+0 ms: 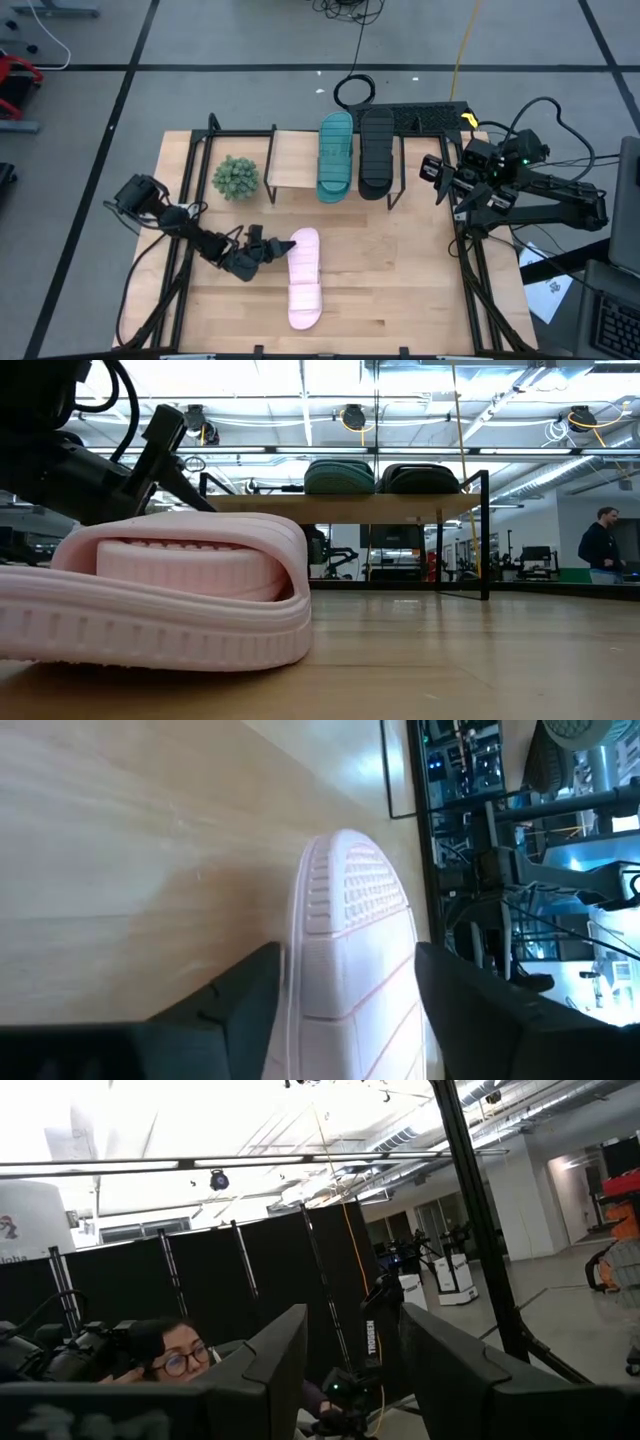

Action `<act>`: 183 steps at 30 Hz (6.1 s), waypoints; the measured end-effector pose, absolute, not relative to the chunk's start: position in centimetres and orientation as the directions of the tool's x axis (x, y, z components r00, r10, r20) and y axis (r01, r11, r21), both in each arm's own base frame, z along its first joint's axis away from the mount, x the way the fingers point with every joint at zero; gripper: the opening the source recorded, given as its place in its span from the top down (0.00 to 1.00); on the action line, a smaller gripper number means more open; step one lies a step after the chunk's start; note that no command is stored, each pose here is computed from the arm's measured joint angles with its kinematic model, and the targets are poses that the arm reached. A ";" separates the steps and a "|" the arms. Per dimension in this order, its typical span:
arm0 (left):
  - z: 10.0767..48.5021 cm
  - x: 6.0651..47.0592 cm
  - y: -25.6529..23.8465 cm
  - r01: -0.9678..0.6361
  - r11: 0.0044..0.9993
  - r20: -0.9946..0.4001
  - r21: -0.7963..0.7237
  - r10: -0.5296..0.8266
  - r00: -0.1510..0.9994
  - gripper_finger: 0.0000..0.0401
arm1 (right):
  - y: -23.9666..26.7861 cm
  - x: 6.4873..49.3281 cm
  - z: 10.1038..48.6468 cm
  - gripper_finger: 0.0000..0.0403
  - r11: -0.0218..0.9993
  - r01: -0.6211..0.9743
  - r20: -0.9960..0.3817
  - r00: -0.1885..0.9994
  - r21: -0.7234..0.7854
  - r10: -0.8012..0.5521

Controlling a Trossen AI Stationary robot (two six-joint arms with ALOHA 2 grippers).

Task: Pick and place slides into the shelf
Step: Put the pair of pink slides on the shelf

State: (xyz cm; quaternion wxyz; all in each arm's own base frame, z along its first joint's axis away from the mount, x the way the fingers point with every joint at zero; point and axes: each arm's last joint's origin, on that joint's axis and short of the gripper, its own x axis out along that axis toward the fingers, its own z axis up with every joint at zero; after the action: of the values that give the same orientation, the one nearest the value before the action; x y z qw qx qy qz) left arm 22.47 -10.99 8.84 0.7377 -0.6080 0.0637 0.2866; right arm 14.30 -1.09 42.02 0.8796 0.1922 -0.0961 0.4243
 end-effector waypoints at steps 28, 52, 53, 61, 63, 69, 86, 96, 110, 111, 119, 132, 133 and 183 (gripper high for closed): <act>8.6 23.7 -6.3 -0.533 0.134 -0.500 -0.835 0.217 0.838 0.38 | -1.1 14.3 42.0 0.62 0.570 -0.783 0.333 0.622 0.249 0.709; 7.9 25.8 -7.2 -0.479 0.161 -0.468 -0.863 0.102 0.878 0.42 | -1.1 14.3 42.0 0.62 0.574 -0.782 0.334 0.623 0.243 0.707; 7.9 25.8 -7.2 -0.479 0.162 -0.468 -0.863 0.100 0.878 0.44 | -1.1 14.3 42.0 0.62 0.574 -0.782 0.334 0.624 0.244 0.707; 8.0 25.8 -7.3 -0.476 0.194 -0.469 -0.858 0.082 0.879 0.70 | -1.1 14.3 42.0 0.62 0.574 -0.781 0.334 0.624 0.244 0.706; 7.9 25.8 -7.3 -0.477 0.196 -0.470 -0.857 0.082 0.879 0.77 | -1.1 14.3 42.0 0.62 0.574 -0.781 0.335 0.624 0.244 0.706; 8.0 25.8 -7.4 -0.470 0.232 -0.461 -0.852 0.094 0.882 0.90 | -1.1 14.3 42.0 0.62 0.574 -0.781 0.334 0.624 0.244 0.706; 9.4 26.0 -8.5 -0.300 0.281 -0.278 -0.912 0.113 0.954 0.90 | -1.1 14.3 42.0 0.62 0.562 -0.782 0.335 0.624 0.270 0.706; 12.5 25.8 -9.1 -0.171 0.329 -0.143 -0.929 0.108 0.984 0.91 | -1.2 14.3 42.1 0.62 0.573 -0.770 0.349 0.638 0.281 0.687; 19.6 22.9 -7.6 -0.174 0.438 -0.098 -0.882 0.192 0.977 0.91 | -1.2 14.4 42.1 0.62 0.584 -0.760 0.362 0.650 0.285 0.669; 20.1 22.7 -7.6 -0.156 0.437 -0.078 -0.886 0.191 0.979 0.91 | -1.2 14.4 42.1 0.62 0.585 -0.760 0.362 0.650 0.284 0.669; 22.7 21.7 -6.7 -0.060 0.438 0.022 -0.897 0.180 0.983 0.91 | -1.3 14.5 42.1 0.62 0.603 -0.749 0.372 0.661 0.276 0.651; 28.1 19.9 -1.9 0.000 0.478 0.084 -0.878 0.155 0.984 0.91 | -1.6 15.4 41.8 0.62 0.611 -0.727 0.371 0.685 0.312 0.627; 28.9 19.9 -1.4 -0.027 0.492 0.055 -0.870 0.150 0.987 0.91 | -1.6 15.6 41.7 0.62 0.611 -0.726 0.369 0.687 0.316 0.626; 34.0 20.8 23.3 -0.066 0.510 -0.037 -0.858 0.066 0.997 0.91 | -2.5 16.5 40.8 0.62 0.722 -0.637 0.327 0.766 0.271 0.553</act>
State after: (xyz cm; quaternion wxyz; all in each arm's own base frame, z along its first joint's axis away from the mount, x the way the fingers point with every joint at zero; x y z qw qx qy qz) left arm 20.77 23.30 33.99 0.8688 -0.4937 -0.0004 0.0380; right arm 16.55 -2.54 40.83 0.9210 0.1866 -0.1123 0.3229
